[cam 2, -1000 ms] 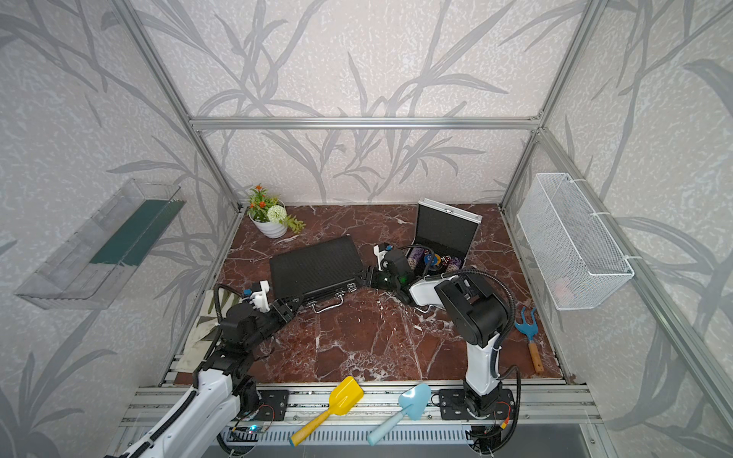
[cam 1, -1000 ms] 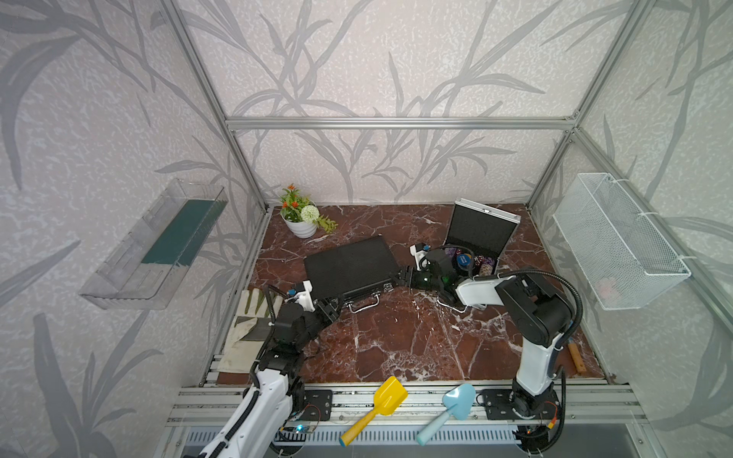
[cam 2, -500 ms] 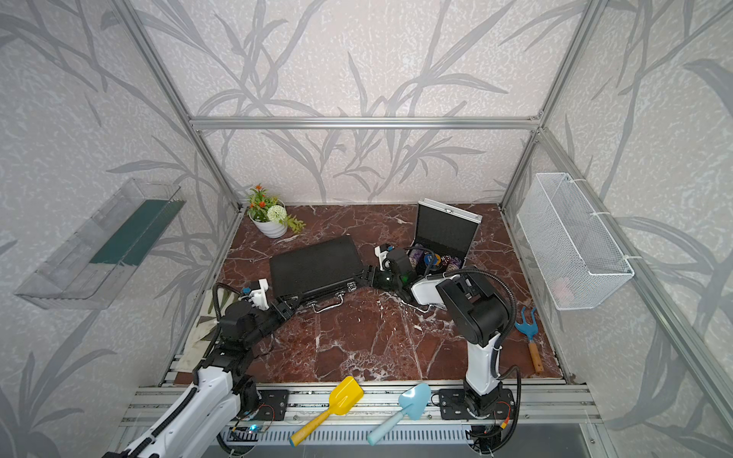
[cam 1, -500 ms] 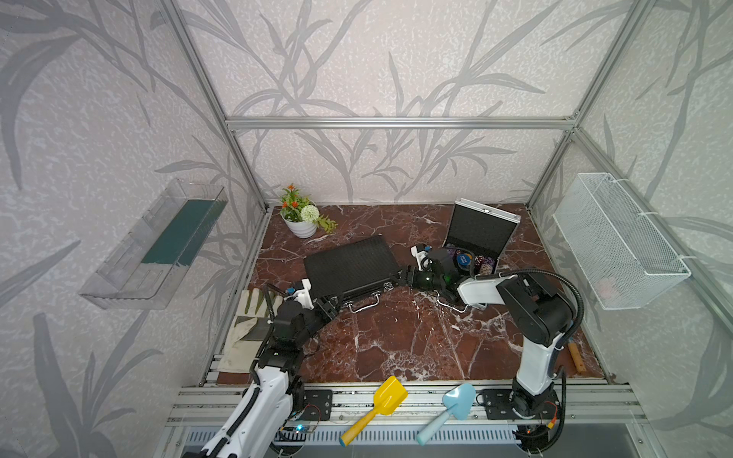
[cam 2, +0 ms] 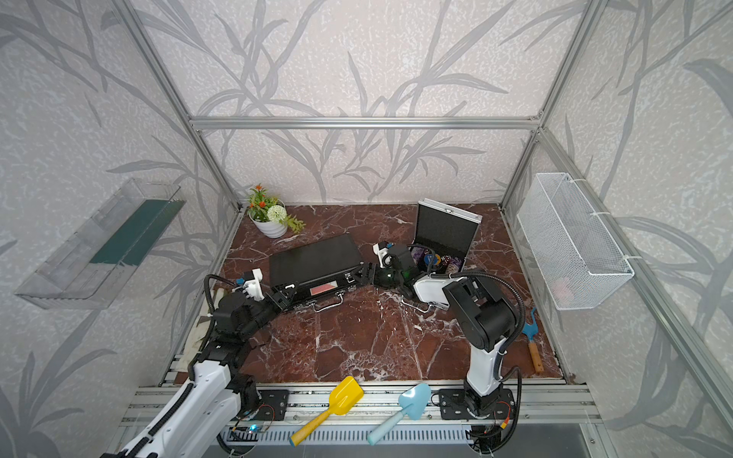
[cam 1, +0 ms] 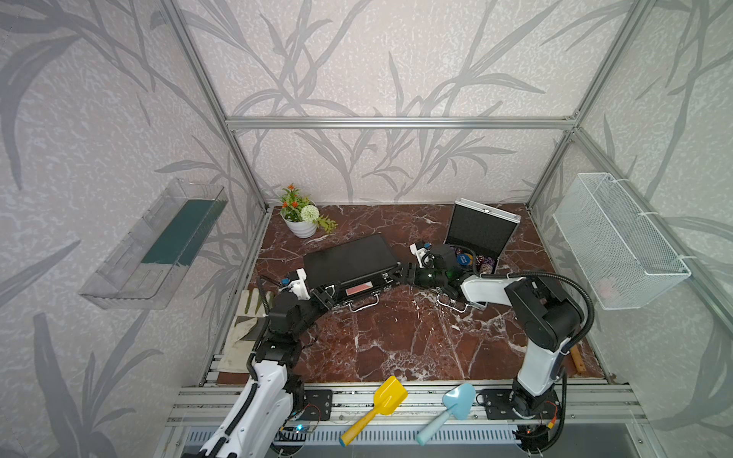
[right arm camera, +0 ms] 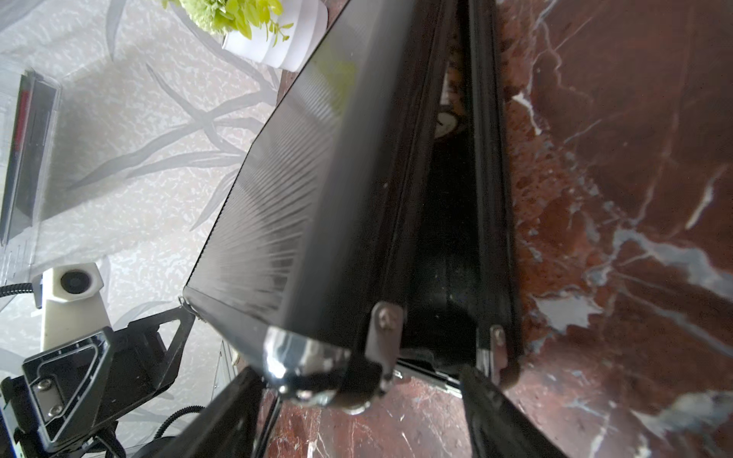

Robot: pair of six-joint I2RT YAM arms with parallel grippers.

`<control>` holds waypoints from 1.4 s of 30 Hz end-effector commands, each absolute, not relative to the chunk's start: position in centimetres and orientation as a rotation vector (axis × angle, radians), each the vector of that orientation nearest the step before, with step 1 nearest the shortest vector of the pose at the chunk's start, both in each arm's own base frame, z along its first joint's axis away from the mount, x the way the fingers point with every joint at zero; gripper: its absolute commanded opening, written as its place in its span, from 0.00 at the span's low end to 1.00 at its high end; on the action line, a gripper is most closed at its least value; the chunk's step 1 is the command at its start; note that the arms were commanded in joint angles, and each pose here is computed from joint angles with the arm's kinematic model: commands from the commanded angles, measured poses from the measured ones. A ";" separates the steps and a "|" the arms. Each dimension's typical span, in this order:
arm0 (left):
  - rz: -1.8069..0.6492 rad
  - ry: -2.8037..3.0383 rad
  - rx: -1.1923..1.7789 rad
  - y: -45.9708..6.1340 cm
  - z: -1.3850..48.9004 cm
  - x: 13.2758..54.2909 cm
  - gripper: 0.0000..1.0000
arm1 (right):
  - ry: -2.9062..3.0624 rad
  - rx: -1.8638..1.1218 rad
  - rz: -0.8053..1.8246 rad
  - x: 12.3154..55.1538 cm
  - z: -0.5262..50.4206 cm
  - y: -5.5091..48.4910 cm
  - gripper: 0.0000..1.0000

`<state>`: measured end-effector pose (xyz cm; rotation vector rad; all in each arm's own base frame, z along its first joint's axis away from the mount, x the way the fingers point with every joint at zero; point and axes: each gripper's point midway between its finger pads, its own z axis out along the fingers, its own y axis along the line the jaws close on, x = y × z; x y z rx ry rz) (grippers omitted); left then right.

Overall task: Open the poker set cases
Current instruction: Open the case lid on the poker set case.

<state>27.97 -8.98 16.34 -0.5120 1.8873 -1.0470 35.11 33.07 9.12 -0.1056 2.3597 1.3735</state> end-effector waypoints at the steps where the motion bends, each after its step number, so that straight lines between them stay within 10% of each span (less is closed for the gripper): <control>1: -1.045 1.693 -0.397 -8.5 22.8 29.0 0.46 | 2.407 -0.098 1.414 34.6 9.2 33.6 0.79; 42: -0.940 1.697 -0.358 -4.2 29.9 37.0 0.59 | 1.879 -0.069 1.814 48.3 25.2 40.0 0.84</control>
